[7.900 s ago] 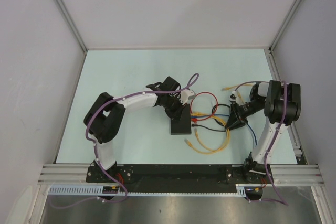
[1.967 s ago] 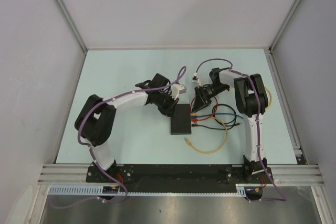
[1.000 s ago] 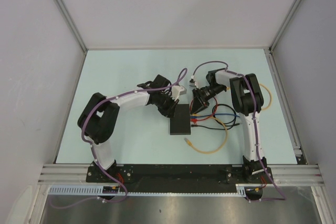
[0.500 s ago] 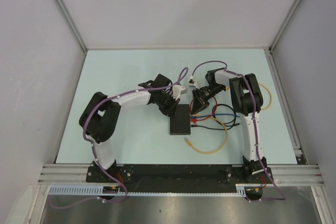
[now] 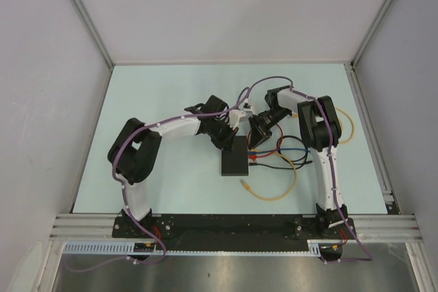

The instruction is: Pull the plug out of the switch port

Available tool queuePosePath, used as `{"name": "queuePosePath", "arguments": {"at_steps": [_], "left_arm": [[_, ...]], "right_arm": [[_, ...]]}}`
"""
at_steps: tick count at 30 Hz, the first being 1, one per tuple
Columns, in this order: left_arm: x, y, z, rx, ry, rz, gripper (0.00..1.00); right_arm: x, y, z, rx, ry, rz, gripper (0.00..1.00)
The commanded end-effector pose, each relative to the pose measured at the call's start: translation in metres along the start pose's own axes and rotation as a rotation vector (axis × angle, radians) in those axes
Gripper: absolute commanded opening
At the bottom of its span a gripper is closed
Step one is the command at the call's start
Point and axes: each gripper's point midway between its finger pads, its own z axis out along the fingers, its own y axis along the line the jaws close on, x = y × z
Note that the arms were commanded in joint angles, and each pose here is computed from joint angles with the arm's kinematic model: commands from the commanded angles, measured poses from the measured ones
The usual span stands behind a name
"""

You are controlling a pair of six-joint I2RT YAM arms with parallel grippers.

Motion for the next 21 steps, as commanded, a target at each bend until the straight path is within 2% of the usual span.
{"name": "queuePosePath", "arguments": {"at_steps": [1,8,21], "left_arm": [[-0.013,0.001,0.005,-0.011,-0.005,0.049,0.08],[-0.018,0.003,0.006,-0.044,0.006,0.114,0.08],[0.018,0.004,0.02,-0.051,0.074,0.114,0.08]], "right_arm": [[0.008,-0.03,-0.001,0.117,0.073,-0.059,0.09],[0.021,-0.03,-0.009,0.173,0.114,-0.08,0.08],[0.011,-0.044,-0.02,0.213,0.082,-0.079,0.07]]}}
